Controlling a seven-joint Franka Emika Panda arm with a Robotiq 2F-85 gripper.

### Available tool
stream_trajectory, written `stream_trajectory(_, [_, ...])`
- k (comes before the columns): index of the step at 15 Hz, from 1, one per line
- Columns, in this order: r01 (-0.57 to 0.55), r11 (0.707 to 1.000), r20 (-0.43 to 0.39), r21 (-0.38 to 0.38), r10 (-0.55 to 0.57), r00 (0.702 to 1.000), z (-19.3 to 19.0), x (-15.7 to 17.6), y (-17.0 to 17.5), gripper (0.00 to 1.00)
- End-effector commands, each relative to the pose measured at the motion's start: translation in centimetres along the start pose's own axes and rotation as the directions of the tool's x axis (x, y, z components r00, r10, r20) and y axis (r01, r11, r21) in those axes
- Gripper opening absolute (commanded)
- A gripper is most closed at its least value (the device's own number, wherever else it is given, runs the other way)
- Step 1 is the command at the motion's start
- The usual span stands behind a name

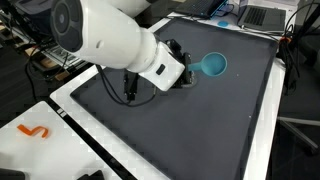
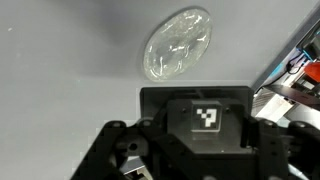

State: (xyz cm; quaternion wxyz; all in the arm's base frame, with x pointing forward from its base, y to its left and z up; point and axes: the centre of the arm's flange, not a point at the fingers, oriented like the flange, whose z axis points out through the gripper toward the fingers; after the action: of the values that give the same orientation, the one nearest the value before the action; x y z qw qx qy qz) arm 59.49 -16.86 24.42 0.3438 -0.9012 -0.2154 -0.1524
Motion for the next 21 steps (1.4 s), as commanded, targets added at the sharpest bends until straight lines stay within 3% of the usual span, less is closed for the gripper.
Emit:
stream_trajectory(1, [0.01,1.0,-0.028,-0.008,-0.01,1.0,0.0,-1.4,-1.5,0.31])
stream_trajectory(21, [0.017,0.999,-0.004,-0.03,-0.017,1.0,1.3,-2.2,-3.3,0.31])
